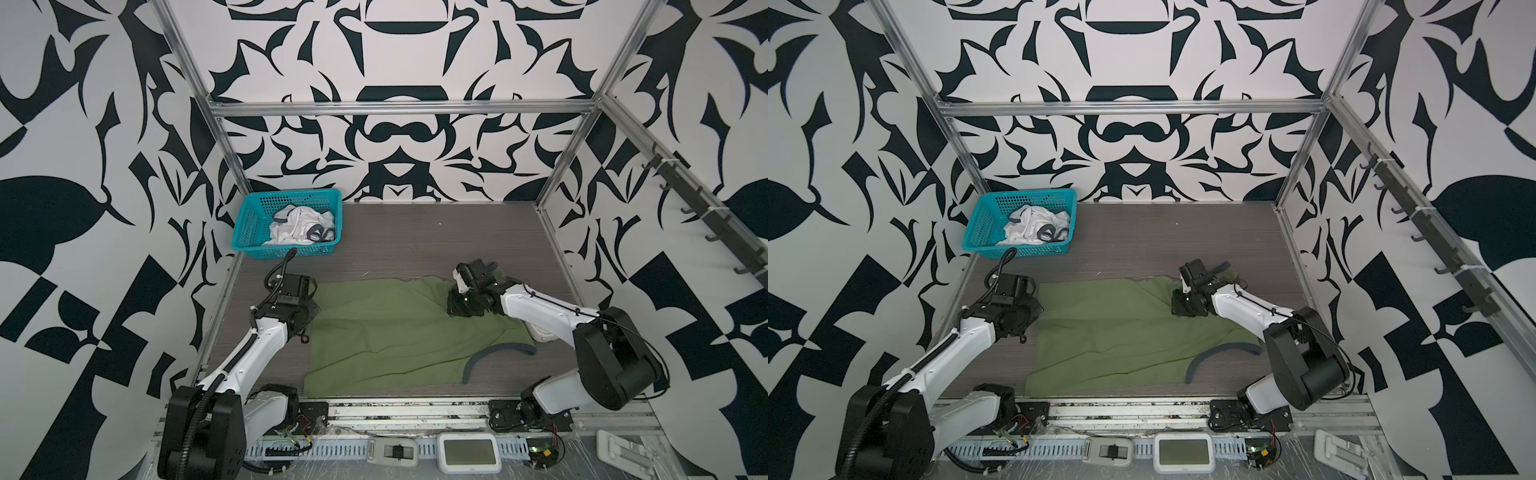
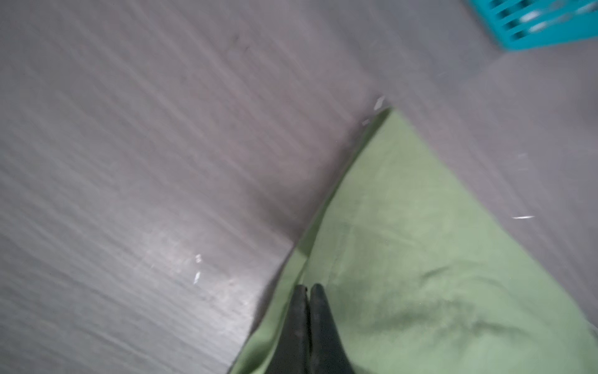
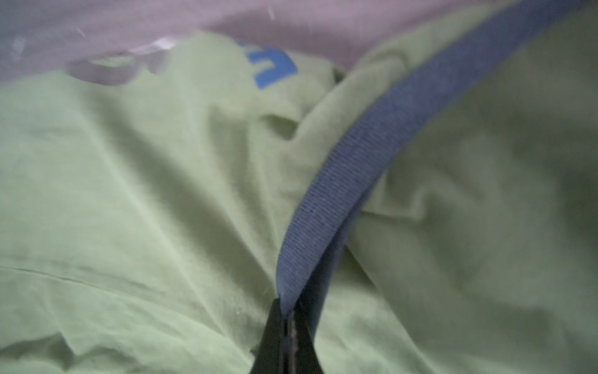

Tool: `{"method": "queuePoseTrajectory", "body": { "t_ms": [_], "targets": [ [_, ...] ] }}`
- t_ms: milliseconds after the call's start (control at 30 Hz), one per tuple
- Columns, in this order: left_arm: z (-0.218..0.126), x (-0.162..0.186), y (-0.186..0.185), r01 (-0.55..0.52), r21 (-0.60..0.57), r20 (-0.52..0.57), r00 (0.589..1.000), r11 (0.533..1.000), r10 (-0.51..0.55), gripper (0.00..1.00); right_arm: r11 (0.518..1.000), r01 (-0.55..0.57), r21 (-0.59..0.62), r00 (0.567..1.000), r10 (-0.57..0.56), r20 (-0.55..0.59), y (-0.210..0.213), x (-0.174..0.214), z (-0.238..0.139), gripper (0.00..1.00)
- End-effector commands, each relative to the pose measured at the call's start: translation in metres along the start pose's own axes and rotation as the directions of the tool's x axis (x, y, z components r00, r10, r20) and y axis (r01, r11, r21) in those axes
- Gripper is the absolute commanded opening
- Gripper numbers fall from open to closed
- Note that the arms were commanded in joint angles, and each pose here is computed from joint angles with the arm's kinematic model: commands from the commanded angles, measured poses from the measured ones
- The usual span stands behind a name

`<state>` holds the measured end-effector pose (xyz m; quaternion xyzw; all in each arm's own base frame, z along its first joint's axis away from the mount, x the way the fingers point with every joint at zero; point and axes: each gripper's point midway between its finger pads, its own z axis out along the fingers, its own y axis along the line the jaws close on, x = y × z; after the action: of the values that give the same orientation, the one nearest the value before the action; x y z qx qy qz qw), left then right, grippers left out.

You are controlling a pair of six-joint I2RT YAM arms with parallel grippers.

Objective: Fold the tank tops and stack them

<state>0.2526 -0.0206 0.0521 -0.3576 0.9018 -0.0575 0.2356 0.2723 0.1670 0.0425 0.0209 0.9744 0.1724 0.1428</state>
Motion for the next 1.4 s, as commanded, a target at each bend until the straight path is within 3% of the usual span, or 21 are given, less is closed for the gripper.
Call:
{"method": "queuePoseTrajectory", "body": {
  "t_ms": [0, 100, 167, 267, 400, 500, 633, 767, 1033, 1367],
  "targets": [
    [0.007, 0.011, 0.014, 0.041, -0.062, -0.037, 0.998, 0.997, -0.043, 0.06, 1.000, -0.018, -0.010, 0.999, 0.019, 0.029, 0.001, -0.002, -0.001, 0.04],
    [0.006, 0.011, 0.014, 0.019, -0.088, -0.057, 0.998, 0.996, -0.024, 0.31, 1.000, -0.009, -0.011, 0.999, 0.009, 0.045, 0.005, -0.010, -0.006, 0.18],
    [-0.003, 0.001, 0.008, 0.008, -0.079, -0.032, 0.999, 0.997, -0.010, 0.45, 1.000, 0.011, 0.014, 0.996, -0.012, 0.084, 0.006, -0.022, -0.020, 0.35],
    [-0.027, -0.020, 0.002, 0.010, -0.067, 0.049, 0.999, 0.998, -0.007, 0.58, 0.999, 0.006, 0.051, 0.988, -0.014, 0.154, 0.000, -0.047, -0.046, 0.53],
    [-0.045, -0.033, -0.027, -0.007, 0.063, 0.096, 0.995, 0.998, 0.001, 0.60, 0.990, -0.112, 0.082, 0.969, 0.091, 0.232, -0.029, -0.083, -0.071, 0.58],
    [-0.041, -0.022, -0.059, -0.068, 0.142, 0.042, 0.997, 0.988, 0.063, 0.60, 0.963, -0.246, 0.106, 0.944, 0.213, 0.251, -0.057, -0.109, -0.077, 0.58],
    [-0.023, 0.000, -0.096, -0.158, 0.170, -0.020, 0.986, 0.973, 0.164, 0.61, 0.917, -0.386, 0.100, 0.898, 0.349, 0.269, -0.088, -0.140, -0.066, 0.57],
    [0.002, 0.018, -0.110, -0.190, 0.158, -0.095, 0.974, 0.969, 0.207, 0.61, 0.885, -0.457, 0.090, 0.868, 0.421, 0.264, -0.105, -0.164, -0.050, 0.58],
    [0.033, 0.030, -0.102, -0.203, 0.091, -0.139, 0.967, 0.975, 0.214, 0.63, 0.854, -0.513, 0.092, 0.846, 0.484, 0.226, -0.118, -0.184, -0.020, 0.62],
    [0.057, 0.030, -0.061, -0.148, -0.091, -0.127, 0.982, 0.985, 0.136, 0.65, 0.795, -0.572, 0.205, 0.819, 0.537, 0.201, -0.151, -0.167, 0.001, 0.62]
  ]
}}
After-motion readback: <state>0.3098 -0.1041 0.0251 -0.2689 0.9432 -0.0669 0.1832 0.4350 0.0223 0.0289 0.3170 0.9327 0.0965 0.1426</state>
